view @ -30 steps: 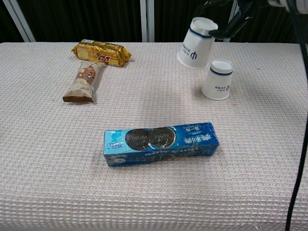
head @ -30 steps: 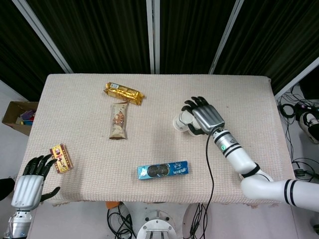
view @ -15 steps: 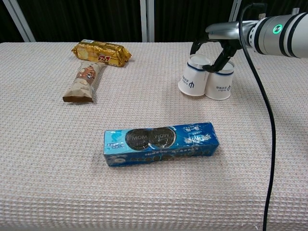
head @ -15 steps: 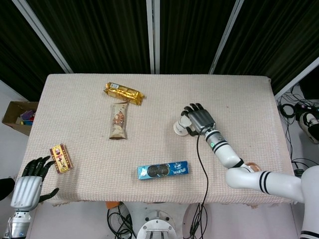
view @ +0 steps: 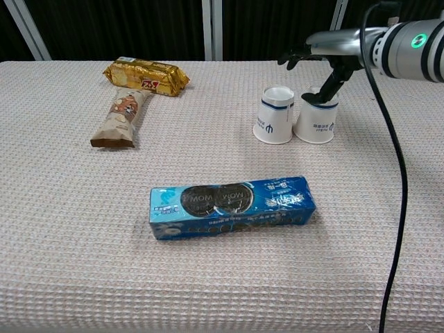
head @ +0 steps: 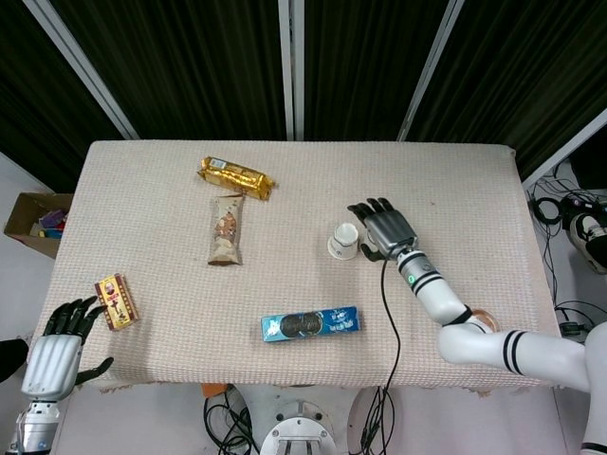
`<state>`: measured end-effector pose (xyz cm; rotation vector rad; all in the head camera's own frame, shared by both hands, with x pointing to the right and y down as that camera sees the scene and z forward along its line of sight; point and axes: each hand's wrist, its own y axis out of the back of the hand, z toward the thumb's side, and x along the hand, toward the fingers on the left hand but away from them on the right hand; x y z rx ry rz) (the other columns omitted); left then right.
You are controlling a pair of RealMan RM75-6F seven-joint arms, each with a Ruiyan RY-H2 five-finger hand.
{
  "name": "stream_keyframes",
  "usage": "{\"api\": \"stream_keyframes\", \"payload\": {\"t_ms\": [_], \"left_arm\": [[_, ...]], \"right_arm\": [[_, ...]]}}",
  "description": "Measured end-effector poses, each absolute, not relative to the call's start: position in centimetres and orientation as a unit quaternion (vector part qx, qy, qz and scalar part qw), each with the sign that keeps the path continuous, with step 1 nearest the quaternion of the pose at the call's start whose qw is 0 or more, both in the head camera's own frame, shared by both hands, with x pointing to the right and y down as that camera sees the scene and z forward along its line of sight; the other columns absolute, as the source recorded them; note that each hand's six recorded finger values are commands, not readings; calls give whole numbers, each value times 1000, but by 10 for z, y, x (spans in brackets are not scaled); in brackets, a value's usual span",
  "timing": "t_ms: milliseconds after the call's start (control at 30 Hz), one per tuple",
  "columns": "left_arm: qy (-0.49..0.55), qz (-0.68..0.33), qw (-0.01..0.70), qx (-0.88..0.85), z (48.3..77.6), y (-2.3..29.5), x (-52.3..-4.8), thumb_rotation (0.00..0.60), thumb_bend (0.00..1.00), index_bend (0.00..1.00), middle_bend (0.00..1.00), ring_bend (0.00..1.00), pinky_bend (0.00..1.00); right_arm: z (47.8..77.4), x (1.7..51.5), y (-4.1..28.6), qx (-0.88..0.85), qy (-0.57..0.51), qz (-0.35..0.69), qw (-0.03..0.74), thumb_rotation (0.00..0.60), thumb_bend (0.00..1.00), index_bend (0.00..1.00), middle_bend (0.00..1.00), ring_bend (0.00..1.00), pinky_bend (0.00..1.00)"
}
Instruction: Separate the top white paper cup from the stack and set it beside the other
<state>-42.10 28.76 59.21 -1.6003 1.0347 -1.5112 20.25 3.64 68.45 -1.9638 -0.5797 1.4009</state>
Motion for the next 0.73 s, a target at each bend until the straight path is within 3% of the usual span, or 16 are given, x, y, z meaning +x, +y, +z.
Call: {"api": "stream_keyframes", "payload": {"t_ms": [333, 733], "left_arm": [[400, -576, 356, -618, 590, 280, -419, 600, 131, 200, 101, 87, 125], [390, -562, 373, -627, 588, 265, -401, 600, 131, 200, 101, 87, 125]], "right_arm": [[615, 302, 66, -700, -306, 533, 363, 600, 380, 68, 98, 0, 0], [559, 448, 185, -631, -448, 538, 334, 600, 377, 58, 66, 0, 0]]}}
